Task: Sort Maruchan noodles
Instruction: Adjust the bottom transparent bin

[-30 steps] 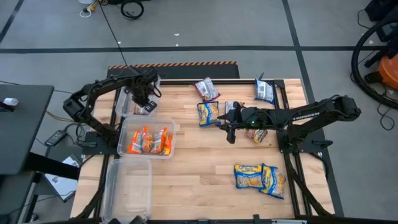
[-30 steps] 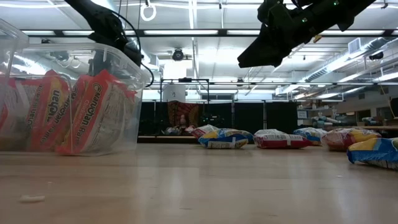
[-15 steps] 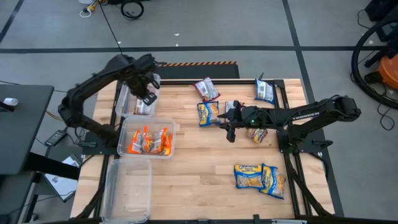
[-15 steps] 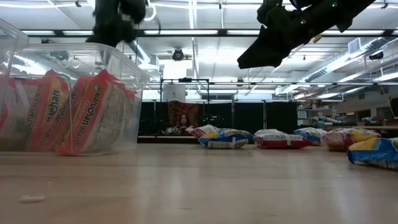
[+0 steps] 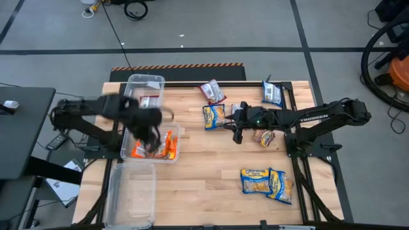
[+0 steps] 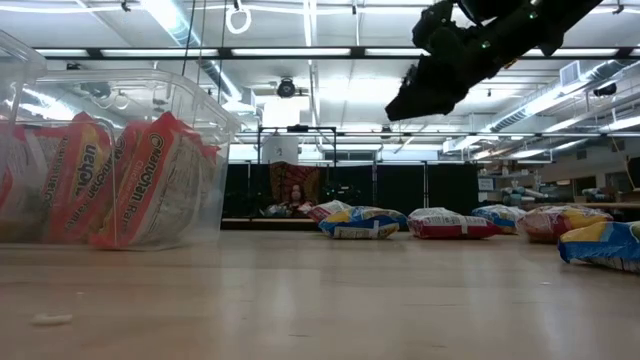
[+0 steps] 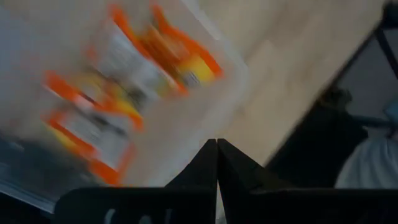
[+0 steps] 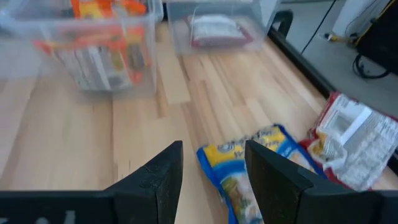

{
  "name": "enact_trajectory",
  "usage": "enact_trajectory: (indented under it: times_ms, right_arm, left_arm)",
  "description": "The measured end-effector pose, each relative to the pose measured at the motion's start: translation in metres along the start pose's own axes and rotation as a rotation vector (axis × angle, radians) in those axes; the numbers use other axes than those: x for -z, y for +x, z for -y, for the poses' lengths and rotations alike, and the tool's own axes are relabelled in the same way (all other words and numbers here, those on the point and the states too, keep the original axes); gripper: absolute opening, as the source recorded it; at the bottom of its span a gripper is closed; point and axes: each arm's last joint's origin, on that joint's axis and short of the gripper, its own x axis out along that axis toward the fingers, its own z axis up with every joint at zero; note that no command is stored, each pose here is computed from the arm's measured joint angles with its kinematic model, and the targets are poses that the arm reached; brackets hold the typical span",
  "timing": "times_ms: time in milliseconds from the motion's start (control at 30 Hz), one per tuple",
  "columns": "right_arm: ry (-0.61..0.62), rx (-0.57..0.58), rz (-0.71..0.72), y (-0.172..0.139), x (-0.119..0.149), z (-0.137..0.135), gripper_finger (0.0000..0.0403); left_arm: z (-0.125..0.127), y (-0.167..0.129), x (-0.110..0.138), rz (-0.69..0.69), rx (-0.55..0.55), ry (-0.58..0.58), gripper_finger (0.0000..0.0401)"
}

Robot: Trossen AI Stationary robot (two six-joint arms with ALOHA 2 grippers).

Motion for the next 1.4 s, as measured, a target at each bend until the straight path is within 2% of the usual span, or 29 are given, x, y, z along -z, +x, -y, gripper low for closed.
enact_trajectory:
  times_ms: [267,367,500,600,733,833,1033,1200,1400]
  right_arm:
    - [-0.003,-0.019,-0.06,-0.001,0.006,-0.006,0.0179]
    - [-0.021,-0.049,-0.058,-0.003,0.007,-0.014,0.0179]
    - [-0.049,-0.099,-0.053,-0.008,0.008,-0.027,0.0178]
    - [-0.069,-0.12,-0.041,-0.013,0.007,-0.037,0.0178]
    - [-0.085,-0.126,-0.003,-0.025,0.004,-0.046,0.0178]
    - [-0.085,-0.137,0.027,-0.037,0.001,-0.049,0.0178]
    - [-0.041,-0.151,0.057,-0.057,-0.003,-0.047,0.0178]
    - [0.011,-0.157,0.085,-0.067,-0.007,-0.043,0.0178]
    - [0.017,-0.156,0.067,-0.068,-0.006,-0.042,0.0178]
  left_arm:
    - [0.046,0.056,0.062,-0.118,0.041,-0.045,0.0012]
    - [0.051,0.07,0.083,-0.157,0.03,-0.09,0.0012]
    - [0.048,0.086,0.113,-0.216,-0.049,-0.1,0.0012]
    - [0.044,0.101,0.13,-0.22,-0.092,-0.025,0.0012]
    - [0.046,0.123,0.142,-0.168,-0.086,0.147,0.0013]
    - [0.053,0.133,0.139,-0.098,-0.063,0.231,0.0013]
    - [0.071,0.155,0.124,-0.033,0.019,0.323,0.0013]
    - [0.08,0.17,0.096,0.072,0.055,0.373,0.0013]
    - [0.088,0.174,0.06,0.189,0.159,0.476,0.0013]
